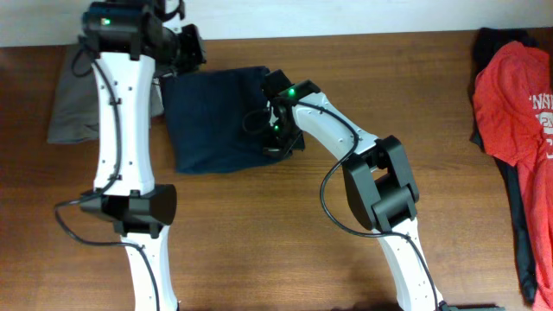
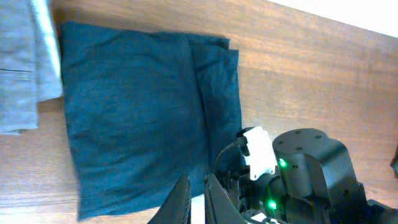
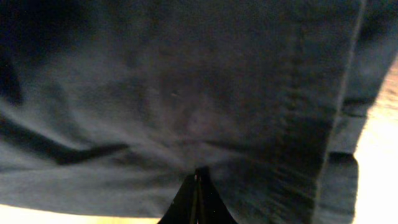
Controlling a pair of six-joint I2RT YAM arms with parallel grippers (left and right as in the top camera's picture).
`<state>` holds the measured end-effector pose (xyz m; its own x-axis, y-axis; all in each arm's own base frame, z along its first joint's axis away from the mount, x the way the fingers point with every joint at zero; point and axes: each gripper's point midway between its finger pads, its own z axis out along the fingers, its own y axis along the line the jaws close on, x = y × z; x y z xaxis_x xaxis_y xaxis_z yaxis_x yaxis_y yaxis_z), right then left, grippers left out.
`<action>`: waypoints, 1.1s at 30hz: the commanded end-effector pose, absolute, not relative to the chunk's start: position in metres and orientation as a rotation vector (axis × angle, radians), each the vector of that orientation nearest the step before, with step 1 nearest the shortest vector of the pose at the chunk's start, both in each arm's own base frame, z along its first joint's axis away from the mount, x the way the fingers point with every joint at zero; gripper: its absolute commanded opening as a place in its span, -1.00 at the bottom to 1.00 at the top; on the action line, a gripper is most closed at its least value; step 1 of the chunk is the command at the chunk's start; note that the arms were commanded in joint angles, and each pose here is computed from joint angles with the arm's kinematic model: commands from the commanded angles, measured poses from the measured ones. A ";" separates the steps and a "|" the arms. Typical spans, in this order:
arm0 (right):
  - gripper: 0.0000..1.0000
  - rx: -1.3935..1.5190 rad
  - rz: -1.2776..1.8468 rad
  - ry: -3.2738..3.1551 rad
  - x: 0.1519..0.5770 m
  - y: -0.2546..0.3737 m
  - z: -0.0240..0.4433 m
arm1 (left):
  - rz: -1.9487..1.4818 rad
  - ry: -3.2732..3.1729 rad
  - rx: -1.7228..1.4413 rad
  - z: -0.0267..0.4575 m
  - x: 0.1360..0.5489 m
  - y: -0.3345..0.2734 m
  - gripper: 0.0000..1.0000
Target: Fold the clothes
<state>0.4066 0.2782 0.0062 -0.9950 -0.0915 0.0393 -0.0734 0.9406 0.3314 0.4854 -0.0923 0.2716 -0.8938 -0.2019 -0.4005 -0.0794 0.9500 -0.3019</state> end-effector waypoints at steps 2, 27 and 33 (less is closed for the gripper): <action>-0.93 0.063 -0.563 -3.082 0.428 0.261 0.030 | -0.384 2.728 -0.182 0.240 0.494 -0.109 -0.90; 0.33 0.402 -0.996 -3.059 0.437 0.330 0.087 | -0.220 2.789 -0.295 0.218 0.494 -0.062 0.30; 0.35 0.411 -0.758 -3.184 0.448 0.318 0.062 | -0.212 2.795 -0.306 0.218 0.493 -0.058 0.30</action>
<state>0.4385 0.3293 0.0818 -0.9626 -0.2001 -0.1829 -0.2677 0.8084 0.5242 0.4924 -0.0634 0.2121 -0.9318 -0.2312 -0.2798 -0.1823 0.9647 -0.1900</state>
